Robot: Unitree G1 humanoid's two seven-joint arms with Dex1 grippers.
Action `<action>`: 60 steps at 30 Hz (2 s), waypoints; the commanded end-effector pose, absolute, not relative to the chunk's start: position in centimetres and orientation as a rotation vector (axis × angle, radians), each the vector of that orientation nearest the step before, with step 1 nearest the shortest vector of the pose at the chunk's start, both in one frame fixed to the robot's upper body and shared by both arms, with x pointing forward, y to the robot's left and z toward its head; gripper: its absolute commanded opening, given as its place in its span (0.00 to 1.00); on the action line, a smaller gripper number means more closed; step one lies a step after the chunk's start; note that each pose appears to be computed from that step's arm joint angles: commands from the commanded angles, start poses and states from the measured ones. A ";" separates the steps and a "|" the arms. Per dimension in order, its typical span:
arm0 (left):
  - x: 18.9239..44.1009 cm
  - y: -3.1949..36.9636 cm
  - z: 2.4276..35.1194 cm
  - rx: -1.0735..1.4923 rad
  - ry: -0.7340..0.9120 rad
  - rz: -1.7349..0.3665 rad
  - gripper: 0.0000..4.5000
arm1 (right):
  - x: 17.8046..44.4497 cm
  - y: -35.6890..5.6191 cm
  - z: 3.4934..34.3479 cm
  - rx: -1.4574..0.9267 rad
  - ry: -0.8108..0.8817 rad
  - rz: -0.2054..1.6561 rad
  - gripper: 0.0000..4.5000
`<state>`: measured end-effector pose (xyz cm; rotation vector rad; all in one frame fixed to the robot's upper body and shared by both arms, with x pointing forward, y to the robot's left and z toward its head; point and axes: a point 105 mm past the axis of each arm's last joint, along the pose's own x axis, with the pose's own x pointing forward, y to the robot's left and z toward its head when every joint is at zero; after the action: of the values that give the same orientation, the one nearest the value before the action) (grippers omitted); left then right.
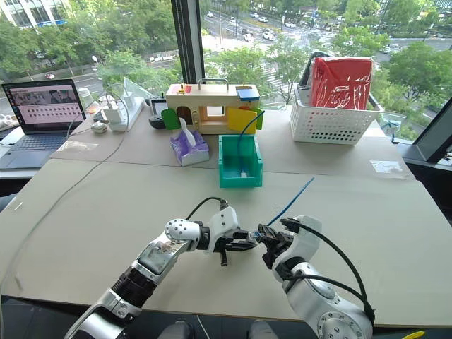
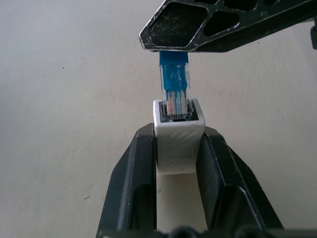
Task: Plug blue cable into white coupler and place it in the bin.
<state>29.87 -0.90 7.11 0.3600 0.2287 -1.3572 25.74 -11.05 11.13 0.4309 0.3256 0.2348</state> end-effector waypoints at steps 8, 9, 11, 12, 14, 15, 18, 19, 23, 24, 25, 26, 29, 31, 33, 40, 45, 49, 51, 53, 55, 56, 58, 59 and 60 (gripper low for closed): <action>29.1 -1.2 5.6 0.389 0.350 -1.355 0.14 | 23.9 -9.5 9.2 0.336 0.433 0.253 0.00; 29.1 -1.3 5.7 0.389 0.353 -1.355 0.14 | 23.8 -9.5 9.1 0.351 0.436 0.242 0.00; 29.0 -1.4 5.7 0.393 0.360 -1.357 0.14 | 23.6 -9.8 8.8 0.368 0.444 0.223 0.00; 28.9 -1.3 5.7 0.397 0.367 -1.357 0.14 | 23.6 -9.7 8.7 0.371 0.448 0.221 0.00; 28.8 -1.3 5.6 0.402 0.373 -1.357 0.14 | 23.5 -9.4 8.7 0.367 0.454 0.229 0.00; 28.7 -1.3 5.6 0.404 0.375 -1.356 0.14 | 23.5 -9.3 8.6 0.364 0.456 0.233 0.00; 28.5 -1.3 5.6 0.396 0.389 -1.355 0.14 | 23.3 -8.4 8.4 0.345 0.477 0.265 0.00; 28.4 -1.3 5.6 0.394 0.390 -1.354 0.14 | 23.2 -8.2 8.3 0.342 0.480 0.272 0.00; 28.1 -1.4 5.6 0.392 0.394 -1.351 0.14 | 23.1 -7.9 8.1 0.338 0.489 0.285 0.00; 28.0 -1.5 5.6 0.391 0.395 -1.351 0.14 | 23.1 -7.8 8.1 0.336 0.492 0.291 0.00; 28.0 -1.4 5.6 0.391 0.396 -1.351 0.14 | 23.1 -7.6 8.1 0.330 0.494 0.300 0.00; 28.0 -1.4 5.6 0.392 0.397 -1.351 0.14 | 23.1 -7.5 8.1 0.321 0.496 0.307 0.00; 27.9 -1.4 5.5 0.392 0.398 -1.352 0.14 | 23.5 -7.0 7.8 0.289 0.509 0.334 0.00; 27.8 -1.5 5.4 0.391 0.399 -1.354 0.14 | 23.8 -6.6 7.6 0.283 0.519 0.351 0.00; 27.7 -1.6 5.4 0.391 0.399 -1.354 0.14 | 24.0 -6.5 7.4 0.269 0.528 0.358 0.00; 27.8 -1.6 5.6 0.388 0.392 -1.345 0.14 | 24.1 -6.8 7.2 0.183 0.544 0.373 0.00; 27.8 -1.8 5.6 0.384 0.391 -1.346 0.14 | 23.9 -6.5 6.9 0.240 0.558 0.377 0.00; 27.7 -1.7 5.5 0.376 0.398 -1.344 0.14 | 23.2 -7.0 5.3 0.312 0.619 0.372 0.00; 27.6 -1.7 5.5 0.374 0.401 -1.342 0.14 | 23.1 -7.1 4.5 0.326 0.644 0.369 0.00; 27.7 -1.6 5.5 0.374 0.402 -1.338 0.14 | 23.2 -7.2 3.9 0.325 0.656 0.369 0.00; 27.9 -1.4 5.5 0.381 0.398 -1.318 0.14 | 23.5 -7.3 4.0 0.325 0.639 0.372 0.00; 28.2 -1.1 5.6 0.389 0.391 -1.299 0.14 | 23.8 -7.4 4.3 0.323 0.621 0.372 0.00; 28.7 -0.8 5.7 0.393 0.384 -1.276 0.14 | 24.3 -7.6 5.0 0.329 0.585 0.367 0.00; 28.9 -0.8 5.9 0.372 0.383 -1.264 0.14 | 24.5 -7.7 5.5 0.331 0.567 0.365 0.00; 29.1 -0.7 6.0 0.356 0.384 -1.257 0.14 | 24.7 -7.8 5.7 0.333 0.555 0.363 0.00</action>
<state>29.30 -0.35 6.56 0.3738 0.3603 -1.2576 25.70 -8.83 9.30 0.3226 0.3853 0.3293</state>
